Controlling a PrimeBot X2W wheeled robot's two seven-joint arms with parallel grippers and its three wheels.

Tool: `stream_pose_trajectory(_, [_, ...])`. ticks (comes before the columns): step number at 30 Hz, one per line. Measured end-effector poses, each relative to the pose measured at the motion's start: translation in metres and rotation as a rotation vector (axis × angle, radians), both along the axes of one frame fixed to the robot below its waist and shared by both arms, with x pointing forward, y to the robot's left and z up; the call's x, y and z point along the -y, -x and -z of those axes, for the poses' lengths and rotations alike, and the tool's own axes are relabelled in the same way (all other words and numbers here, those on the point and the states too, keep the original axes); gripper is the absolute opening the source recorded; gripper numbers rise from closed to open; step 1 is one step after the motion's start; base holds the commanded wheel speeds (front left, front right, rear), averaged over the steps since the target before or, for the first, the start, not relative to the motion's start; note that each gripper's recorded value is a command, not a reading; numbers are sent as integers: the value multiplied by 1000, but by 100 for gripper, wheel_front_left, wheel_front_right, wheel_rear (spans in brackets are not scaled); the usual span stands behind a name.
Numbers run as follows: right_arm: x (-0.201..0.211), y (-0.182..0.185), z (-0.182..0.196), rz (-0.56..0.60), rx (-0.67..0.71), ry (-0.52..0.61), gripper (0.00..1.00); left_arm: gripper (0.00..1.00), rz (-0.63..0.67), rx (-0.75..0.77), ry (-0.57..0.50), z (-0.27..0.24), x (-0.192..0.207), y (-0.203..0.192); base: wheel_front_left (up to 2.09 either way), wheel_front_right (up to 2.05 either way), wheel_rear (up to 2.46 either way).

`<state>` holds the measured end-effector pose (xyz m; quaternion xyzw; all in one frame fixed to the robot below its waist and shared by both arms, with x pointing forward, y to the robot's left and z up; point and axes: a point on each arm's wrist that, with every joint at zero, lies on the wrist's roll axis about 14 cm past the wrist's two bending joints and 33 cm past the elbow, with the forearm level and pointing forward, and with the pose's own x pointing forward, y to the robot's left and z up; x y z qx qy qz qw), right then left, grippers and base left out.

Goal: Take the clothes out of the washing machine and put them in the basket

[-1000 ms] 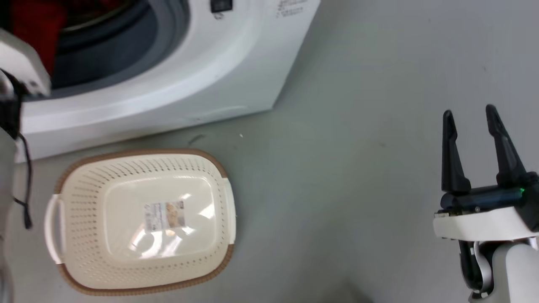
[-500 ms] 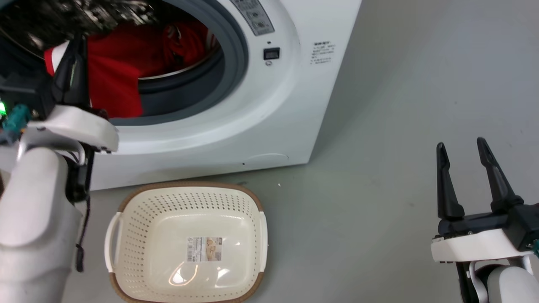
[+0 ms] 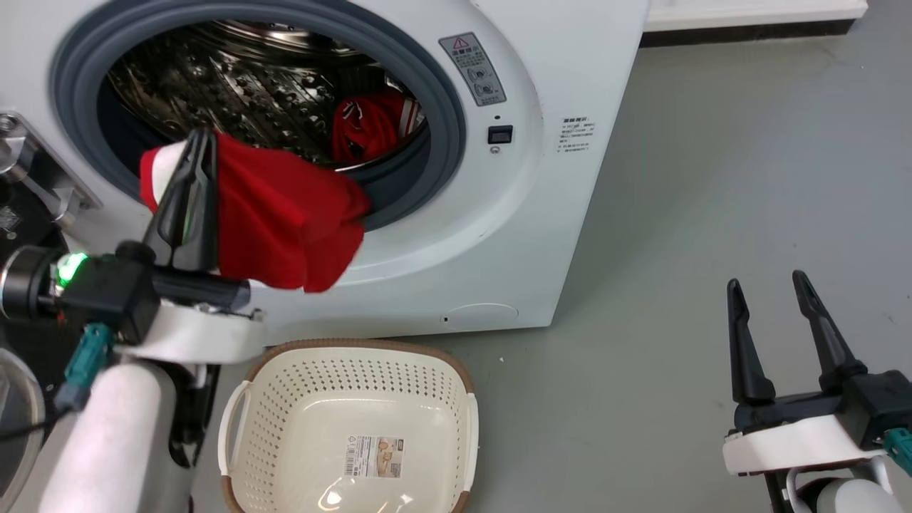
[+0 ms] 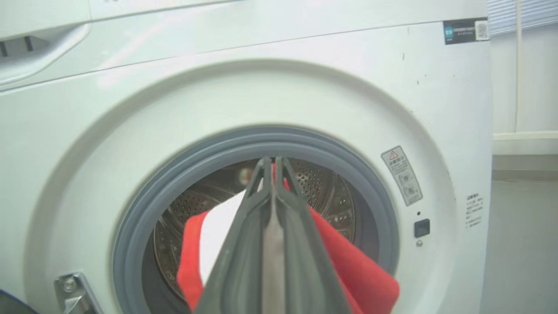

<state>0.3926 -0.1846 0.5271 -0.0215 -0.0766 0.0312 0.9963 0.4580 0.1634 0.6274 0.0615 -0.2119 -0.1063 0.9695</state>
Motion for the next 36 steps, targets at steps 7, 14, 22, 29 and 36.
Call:
stream_pose_trajectory(7, [-5, 0, 0, -15, 1, -5, 100, 0, 5, -2, 39, 5, 5, 28, 0, 0, 0])
stream_pose_trajectory(14, [-7, -6, 8, -22, -20, -14, 100, 0, 31, -175, 55, 62, 13, 41, 0, 0, 0])
stream_pose_trajectory(22, [-7, -17, 18, -19, -45, -12, 100, 0, 41, -532, 8, 179, 17, 47, 0, 0, 0])
stream_pose_trajectory(29, [1, -26, 37, 3, -91, 3, 100, 0, 20, -745, 2, 251, 14, 34, 0, 0, 0])
stream_pose_trajectory(36, [14, -38, 58, 36, -139, 22, 100, 0, 28, -932, -51, 319, 17, 24, 0, 0, 0])
